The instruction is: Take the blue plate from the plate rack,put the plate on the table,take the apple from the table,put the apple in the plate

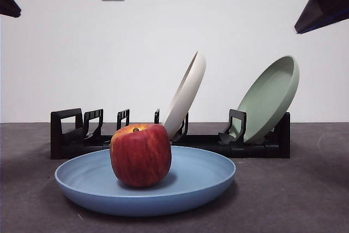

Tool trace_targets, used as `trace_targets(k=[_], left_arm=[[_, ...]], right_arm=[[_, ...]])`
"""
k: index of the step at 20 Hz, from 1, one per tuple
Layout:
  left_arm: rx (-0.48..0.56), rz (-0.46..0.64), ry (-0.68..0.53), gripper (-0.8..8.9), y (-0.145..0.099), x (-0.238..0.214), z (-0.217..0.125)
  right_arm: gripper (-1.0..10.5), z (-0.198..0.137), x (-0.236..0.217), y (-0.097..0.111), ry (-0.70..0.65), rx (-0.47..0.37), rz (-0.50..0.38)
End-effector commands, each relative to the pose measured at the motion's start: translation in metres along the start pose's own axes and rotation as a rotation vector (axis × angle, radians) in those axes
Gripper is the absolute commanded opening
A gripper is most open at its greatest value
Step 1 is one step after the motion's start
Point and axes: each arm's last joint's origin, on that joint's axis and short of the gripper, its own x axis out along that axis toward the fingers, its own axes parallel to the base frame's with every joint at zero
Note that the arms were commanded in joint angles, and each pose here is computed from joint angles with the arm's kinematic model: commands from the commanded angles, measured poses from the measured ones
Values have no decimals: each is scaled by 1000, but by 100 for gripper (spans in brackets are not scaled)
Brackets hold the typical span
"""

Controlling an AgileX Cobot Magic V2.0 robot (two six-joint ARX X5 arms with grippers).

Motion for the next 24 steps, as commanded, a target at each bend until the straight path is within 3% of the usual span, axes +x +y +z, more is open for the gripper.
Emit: trace_targets(k=[1, 5, 10, 17, 24], left_arm=[[133, 91, -90, -3, 1, -11, 3], [263, 234, -226, -3, 10, -24, 3], [267, 359, -347, -2, 33, -19, -35], [238, 411, -318, -2, 56, 4, -101], [193, 416, -262, -3, 61, 9, -123]], right_arm=[[-11, -1, 1, 0, -2, 10, -4], [-11, -1, 0, -1, -3, 11, -4], [-11, -1, 0, -1, -3, 11, -4], [-11, -1, 0, -1, -2, 11, -4], [-11, -1, 0, -1, -2, 10, -4]])
